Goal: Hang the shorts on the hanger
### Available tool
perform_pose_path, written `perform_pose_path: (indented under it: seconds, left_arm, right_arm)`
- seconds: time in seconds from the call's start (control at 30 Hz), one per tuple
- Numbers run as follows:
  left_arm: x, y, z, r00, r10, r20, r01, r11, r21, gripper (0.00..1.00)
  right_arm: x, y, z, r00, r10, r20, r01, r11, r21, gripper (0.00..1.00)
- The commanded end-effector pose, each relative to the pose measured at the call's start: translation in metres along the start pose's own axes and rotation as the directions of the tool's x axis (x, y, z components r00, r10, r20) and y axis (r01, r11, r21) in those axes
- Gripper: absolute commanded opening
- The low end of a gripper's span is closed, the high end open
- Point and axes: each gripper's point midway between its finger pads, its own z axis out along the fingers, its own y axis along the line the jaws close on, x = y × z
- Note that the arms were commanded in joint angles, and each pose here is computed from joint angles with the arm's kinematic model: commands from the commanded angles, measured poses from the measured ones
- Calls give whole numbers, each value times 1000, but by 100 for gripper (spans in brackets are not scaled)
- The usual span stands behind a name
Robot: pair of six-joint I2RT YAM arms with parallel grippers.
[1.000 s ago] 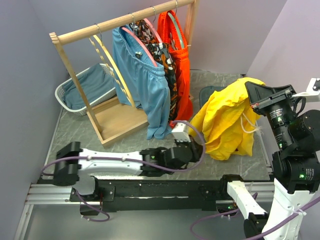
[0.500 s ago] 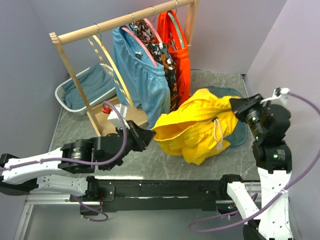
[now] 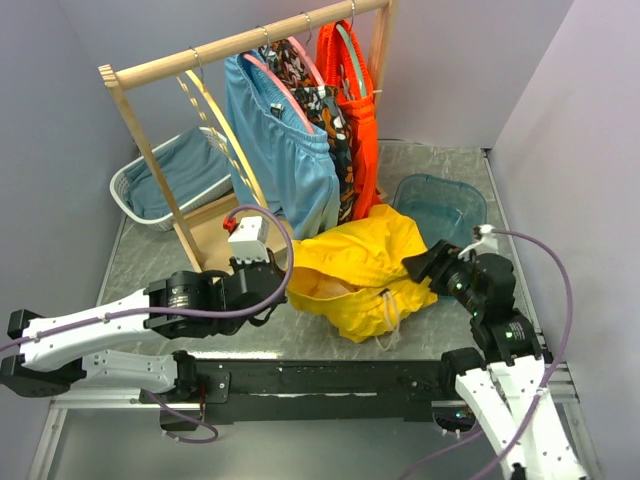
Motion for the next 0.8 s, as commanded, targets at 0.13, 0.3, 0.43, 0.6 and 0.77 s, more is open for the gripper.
perform_pose_path:
  seconds: [0.13,0.3,0.43,0.6,0.77]
  left_arm:
    - [-11,21,6,1000,11,-13,-12,998,-61,1]
    - [-12,22,10,1000,24,-20,-25,997,-73,1]
    - [-18,24,10,1000,17,-7,-17,997,-80,1]
    - [-24,30,5,1000,21,1,-21,995,-99,1]
    - [-37,35,-5,999,19,29,-17,996,-85,1]
  right_arm:
    - [5,53,-1,979,-206,11,205,965,-161,83]
    - [5,77,-3,949,-316,24,315,935,-163,84]
    - [-7,101,-19,932,-353,76,361,911,-198,86]
    - [-6,149,-47,939,-339,54,329,847,-417,88]
    - [-8,184,-75,947,-321,33,281,768,-575,88]
